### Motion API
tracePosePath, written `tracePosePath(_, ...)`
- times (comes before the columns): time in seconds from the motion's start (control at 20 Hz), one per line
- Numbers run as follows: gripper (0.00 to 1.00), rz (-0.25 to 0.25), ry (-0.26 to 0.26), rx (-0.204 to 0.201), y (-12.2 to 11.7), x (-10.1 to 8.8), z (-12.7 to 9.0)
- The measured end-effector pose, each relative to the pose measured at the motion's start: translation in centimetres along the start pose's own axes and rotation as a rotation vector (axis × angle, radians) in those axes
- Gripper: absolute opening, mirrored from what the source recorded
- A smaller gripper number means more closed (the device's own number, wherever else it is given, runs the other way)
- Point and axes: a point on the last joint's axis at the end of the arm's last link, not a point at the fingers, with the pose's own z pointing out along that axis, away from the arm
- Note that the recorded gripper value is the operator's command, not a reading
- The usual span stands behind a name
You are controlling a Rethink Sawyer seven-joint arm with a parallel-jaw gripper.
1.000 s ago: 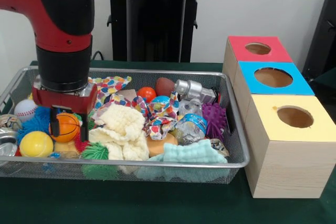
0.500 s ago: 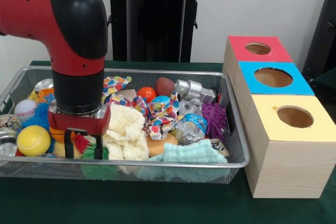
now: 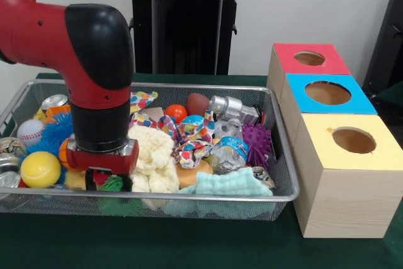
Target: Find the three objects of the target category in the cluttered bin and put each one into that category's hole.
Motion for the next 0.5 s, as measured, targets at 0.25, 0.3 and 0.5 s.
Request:
tracePosePath(0.25, 1.0, 0.009, 0.0, 0.001, -0.6, 0.2, -0.3)
tracePosePath(0.3, 1.0, 0.008, 0.002, 0.0, -0.6, 0.4, -0.5)
tracePosePath(0.5, 1.0, 0.004, 0.015, -0.004, -0.2, 1.2, -1.5)
